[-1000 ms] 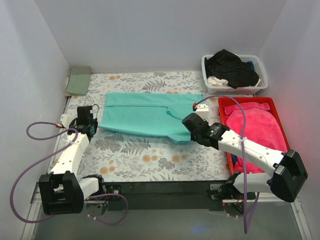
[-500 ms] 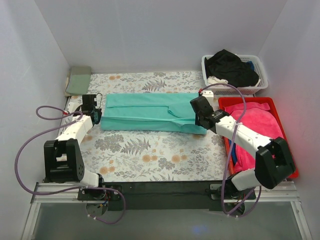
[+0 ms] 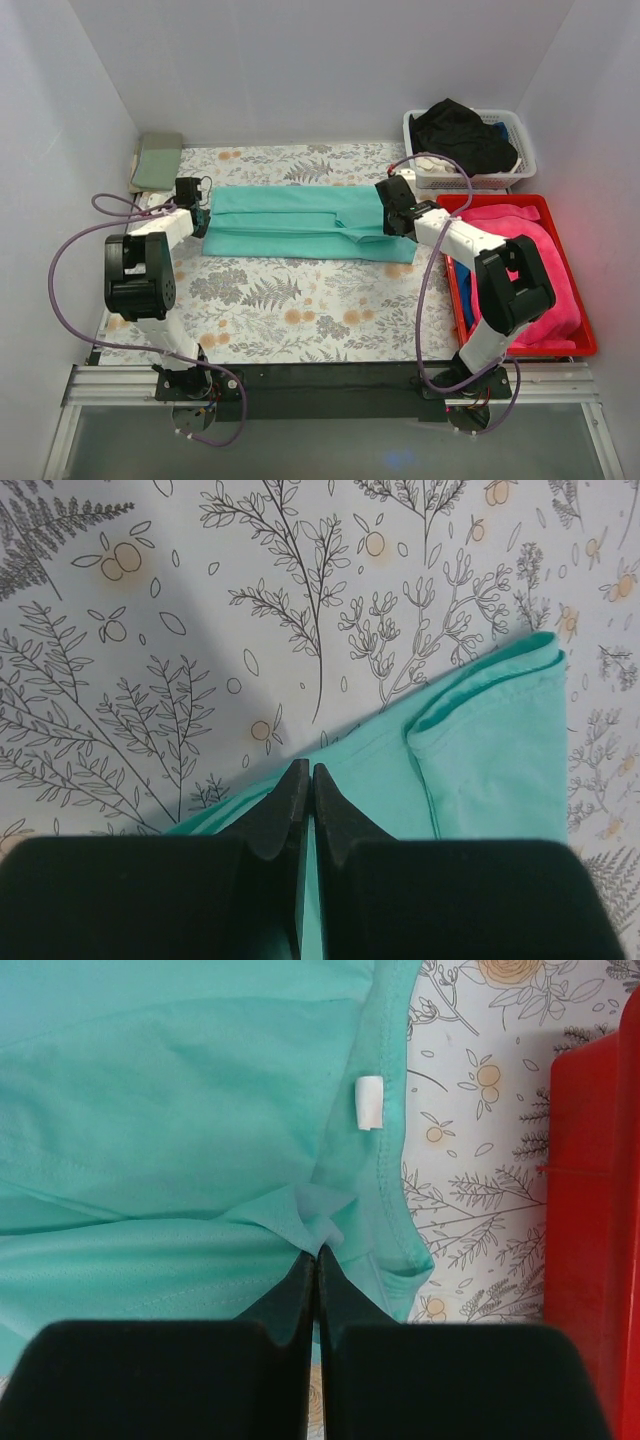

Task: Fold and stack the t-shirts
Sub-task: Fold the other side of the tshirt into a rectangle

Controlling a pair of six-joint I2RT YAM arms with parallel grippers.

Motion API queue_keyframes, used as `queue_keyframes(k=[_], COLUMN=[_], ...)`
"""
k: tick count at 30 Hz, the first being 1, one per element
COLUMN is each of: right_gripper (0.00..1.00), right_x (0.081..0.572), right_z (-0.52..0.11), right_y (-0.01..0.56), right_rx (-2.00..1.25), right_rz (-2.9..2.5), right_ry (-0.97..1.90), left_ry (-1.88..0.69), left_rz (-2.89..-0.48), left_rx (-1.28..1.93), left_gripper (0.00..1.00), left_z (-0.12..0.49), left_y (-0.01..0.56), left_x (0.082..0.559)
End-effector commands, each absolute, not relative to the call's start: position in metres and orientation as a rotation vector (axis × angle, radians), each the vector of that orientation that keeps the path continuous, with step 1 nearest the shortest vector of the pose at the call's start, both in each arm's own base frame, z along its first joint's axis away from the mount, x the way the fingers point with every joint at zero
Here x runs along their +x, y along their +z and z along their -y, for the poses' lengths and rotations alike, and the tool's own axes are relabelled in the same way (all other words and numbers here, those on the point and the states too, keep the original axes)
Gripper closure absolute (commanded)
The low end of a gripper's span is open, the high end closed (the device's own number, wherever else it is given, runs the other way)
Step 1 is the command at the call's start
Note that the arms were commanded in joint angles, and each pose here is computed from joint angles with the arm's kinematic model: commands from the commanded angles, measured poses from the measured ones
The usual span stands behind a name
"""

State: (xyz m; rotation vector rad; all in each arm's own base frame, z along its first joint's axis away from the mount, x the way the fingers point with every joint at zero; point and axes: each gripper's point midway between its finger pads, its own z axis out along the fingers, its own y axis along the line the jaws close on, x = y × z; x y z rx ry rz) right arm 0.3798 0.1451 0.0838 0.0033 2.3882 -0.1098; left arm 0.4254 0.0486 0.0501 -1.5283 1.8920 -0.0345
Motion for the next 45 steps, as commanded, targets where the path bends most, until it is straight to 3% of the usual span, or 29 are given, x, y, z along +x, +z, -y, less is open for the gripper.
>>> queue_keyframes(k=[1,5,8,11,12,16,22,34,45], right_gripper=[0.99,0.99,0.92,0.8,0.67,0.54,0.54,0.56,0.61], right_x=[0.406,0.418,0.437,0.465,0.472,0.498,0.491,0.392,0.387], right_z=[-0.149,-0.15,-0.151,-0.151,-0.15,-0.146,-0.148,-0.186,-0.229], right_y=[0.102,0.096,0.1,0.103,0.105,0.119,0.132,0.101,0.052], right_rx=[0.028,0.041,0.061,0.07,0.065,0.086,0.082,-0.08,-0.122], right_rz=[-2.32,-2.326,-2.299,-2.279,-2.272,-2.237,-2.232,-2.352,-2.453], right_ry=[-0.077,-0.087,-0.098,-0.128,-0.137,-0.148,-0.089,0.079,0.141], left_ry=[-0.067,-0.084,-0.108,-0.148,-0.158,-0.176,-0.174,-0.218,-0.2], left_rz=[-1.883,-1.923,-1.913,-1.893,-1.887,-1.86,-1.849,-1.873,-1.857], left_rx=[-1.486,-1.454,-1.414,-1.365,-1.352,-1.297,-1.248,-1.221,-1.222], left_gripper=[1.0,0.98,0.92,0.86,0.84,0.69,0.66,0.65,0.65], left_z=[-0.049,-0.045,-0.045,-0.044,-0.043,-0.044,-0.045,-0.03,-0.033], left_y=[0.052,0.032,0.031,0.043,0.047,0.071,0.093,0.095,0.101], left_x=[0.446,0.464,0.486,0.507,0.512,0.524,0.508,0.463,0.445])
